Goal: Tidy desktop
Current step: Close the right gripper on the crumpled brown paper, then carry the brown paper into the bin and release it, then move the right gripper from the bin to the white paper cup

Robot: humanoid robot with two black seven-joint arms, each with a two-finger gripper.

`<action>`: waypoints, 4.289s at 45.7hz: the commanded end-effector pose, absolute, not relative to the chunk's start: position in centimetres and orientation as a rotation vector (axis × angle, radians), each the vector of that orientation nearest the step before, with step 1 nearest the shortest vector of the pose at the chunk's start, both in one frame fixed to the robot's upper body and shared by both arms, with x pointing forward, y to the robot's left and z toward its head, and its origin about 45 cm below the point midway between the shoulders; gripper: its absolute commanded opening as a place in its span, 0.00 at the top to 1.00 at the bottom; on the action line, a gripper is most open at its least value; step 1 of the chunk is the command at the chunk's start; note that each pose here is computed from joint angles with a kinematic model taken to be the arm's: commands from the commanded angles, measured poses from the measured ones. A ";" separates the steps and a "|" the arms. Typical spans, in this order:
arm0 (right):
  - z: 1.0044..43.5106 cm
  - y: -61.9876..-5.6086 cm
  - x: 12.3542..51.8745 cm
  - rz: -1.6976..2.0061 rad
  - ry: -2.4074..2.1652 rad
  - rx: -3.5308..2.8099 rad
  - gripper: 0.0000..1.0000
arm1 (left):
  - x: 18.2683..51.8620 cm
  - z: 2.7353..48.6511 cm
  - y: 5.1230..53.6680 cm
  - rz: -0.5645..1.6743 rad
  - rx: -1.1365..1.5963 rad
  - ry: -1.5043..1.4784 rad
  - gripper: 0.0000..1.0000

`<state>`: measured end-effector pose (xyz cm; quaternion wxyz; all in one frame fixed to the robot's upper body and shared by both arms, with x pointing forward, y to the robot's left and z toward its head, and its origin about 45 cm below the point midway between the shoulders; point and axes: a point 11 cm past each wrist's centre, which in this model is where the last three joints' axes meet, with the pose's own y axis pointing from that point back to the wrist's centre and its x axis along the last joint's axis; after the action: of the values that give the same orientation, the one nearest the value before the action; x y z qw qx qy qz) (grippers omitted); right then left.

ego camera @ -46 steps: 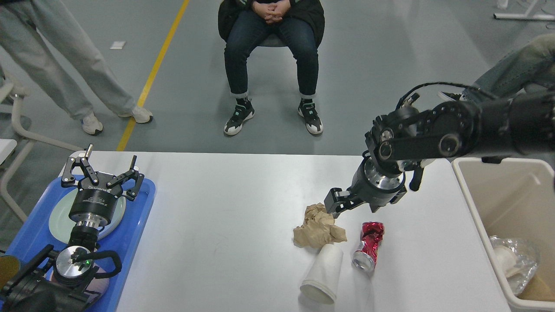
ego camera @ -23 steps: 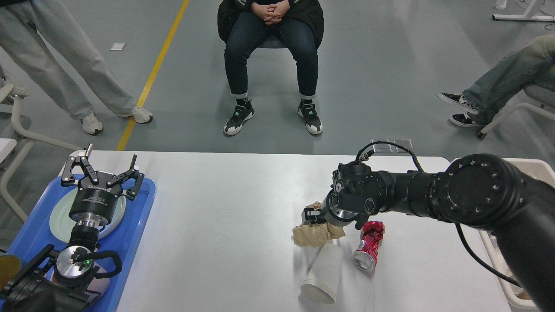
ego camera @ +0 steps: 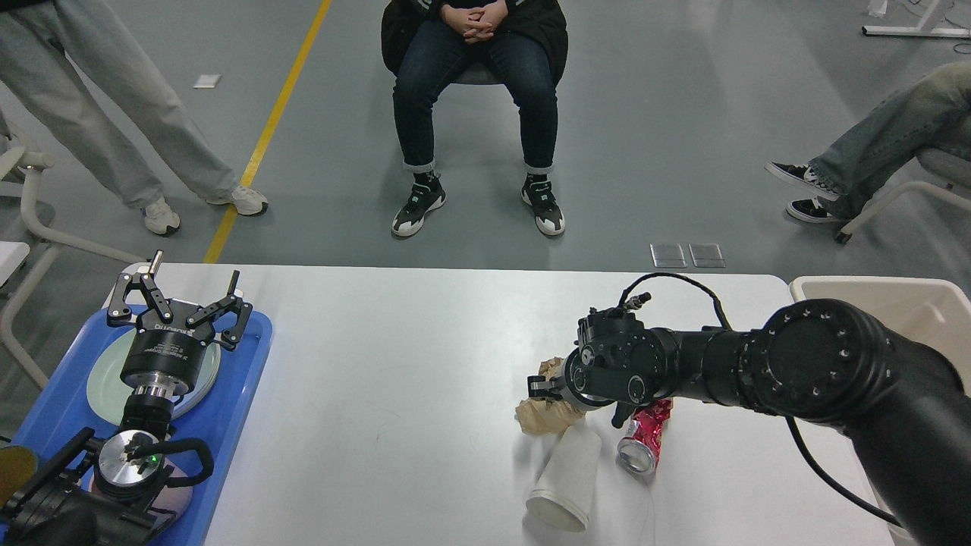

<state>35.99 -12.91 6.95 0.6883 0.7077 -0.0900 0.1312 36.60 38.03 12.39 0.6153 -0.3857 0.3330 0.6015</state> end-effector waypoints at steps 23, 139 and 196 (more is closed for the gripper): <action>7.6 -11.9 35.9 0.259 -0.267 1.626 1.00 | 36.6 12.4 38.0 1.385 -0.889 0.767 0.04; 3.3 -58.1 22.6 0.017 -0.868 1.030 1.00 | 36.6 12.4 38.1 1.387 -0.890 0.767 0.04; 20.7 -48.6 32.3 -0.195 -0.379 1.134 0.00 | 36.6 12.4 38.1 1.387 -0.890 0.767 0.04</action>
<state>29.64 -52.33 14.94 0.8126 0.5222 -0.2444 -0.0855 36.59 38.05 12.38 0.6147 -0.3860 0.3327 0.6020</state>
